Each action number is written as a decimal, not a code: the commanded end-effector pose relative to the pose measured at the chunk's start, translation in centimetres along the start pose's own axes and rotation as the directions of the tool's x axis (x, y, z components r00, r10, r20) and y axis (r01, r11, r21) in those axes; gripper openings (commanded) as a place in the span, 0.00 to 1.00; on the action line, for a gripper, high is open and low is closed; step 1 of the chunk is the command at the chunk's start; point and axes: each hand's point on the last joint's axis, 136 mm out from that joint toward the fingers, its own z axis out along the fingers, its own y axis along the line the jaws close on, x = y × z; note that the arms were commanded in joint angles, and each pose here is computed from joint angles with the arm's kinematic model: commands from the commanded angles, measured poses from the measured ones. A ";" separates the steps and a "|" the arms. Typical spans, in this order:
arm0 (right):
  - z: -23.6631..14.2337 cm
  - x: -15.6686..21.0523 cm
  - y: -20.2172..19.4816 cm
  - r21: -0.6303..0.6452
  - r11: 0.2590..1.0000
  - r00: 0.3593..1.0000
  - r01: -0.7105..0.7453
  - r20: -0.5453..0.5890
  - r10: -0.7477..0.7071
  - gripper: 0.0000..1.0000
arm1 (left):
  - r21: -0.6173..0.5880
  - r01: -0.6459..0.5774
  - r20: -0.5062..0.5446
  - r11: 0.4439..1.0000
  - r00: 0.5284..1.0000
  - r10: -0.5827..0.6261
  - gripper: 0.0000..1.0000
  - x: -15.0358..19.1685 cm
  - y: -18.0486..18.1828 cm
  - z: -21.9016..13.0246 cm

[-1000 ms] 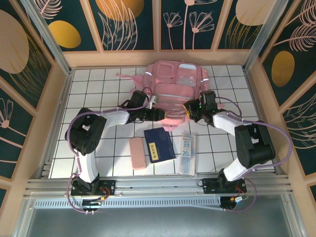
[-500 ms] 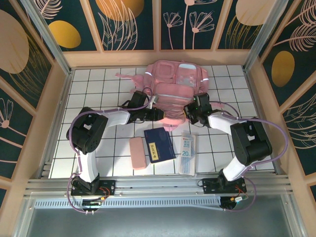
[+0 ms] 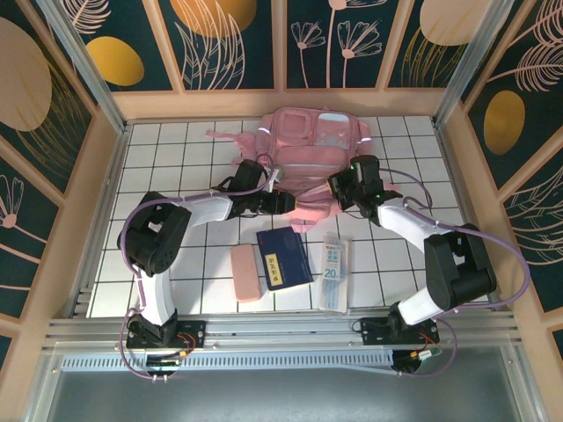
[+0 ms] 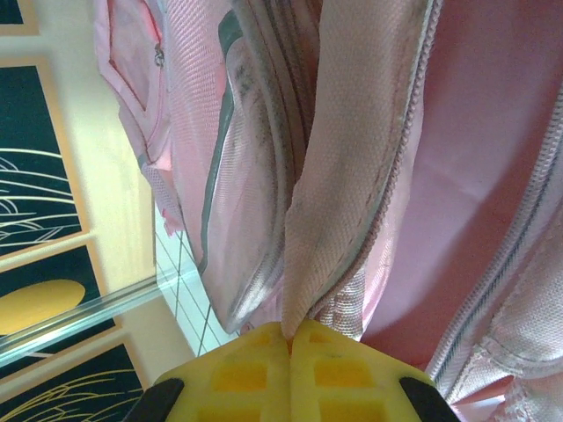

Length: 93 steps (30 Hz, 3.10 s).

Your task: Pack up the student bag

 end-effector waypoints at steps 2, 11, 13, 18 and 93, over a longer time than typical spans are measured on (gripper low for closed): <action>-1.0 0.5 4.5 -0.131 0.991 0.999 0.030 -0.030 -0.035 0.00 | -0.037 -0.001 0.035 0.999 0.999 0.003 0.41 -1.8 0.4 0.0; -1.1 1.1 4.1 -0.083 0.989 0.992 0.125 -0.011 -0.126 0.00 | -0.178 0.093 0.064 0.980 0.995 -0.082 0.45 -2.2 3.5 0.3; -1.4 1.0 3.9 -0.074 0.987 0.989 0.145 0.003 -0.145 0.00 | -0.259 0.111 0.076 0.960 0.993 -0.095 0.38 -2.2 4.9 0.0; -2.4 0.6 4.2 -0.042 0.973 0.973 0.227 0.051 -0.225 0.00 | -0.351 0.109 0.096 0.930 0.992 -0.080 0.17 -2.4 6.4 -0.7; 4.3 6.9 -1.9 -0.392 -0.454 -0.505 0.800 -0.033 -0.863 0.18 | 0.072 0.187 0.002 0.980 0.982 -0.188 0.20 -3.0 0.5 2.2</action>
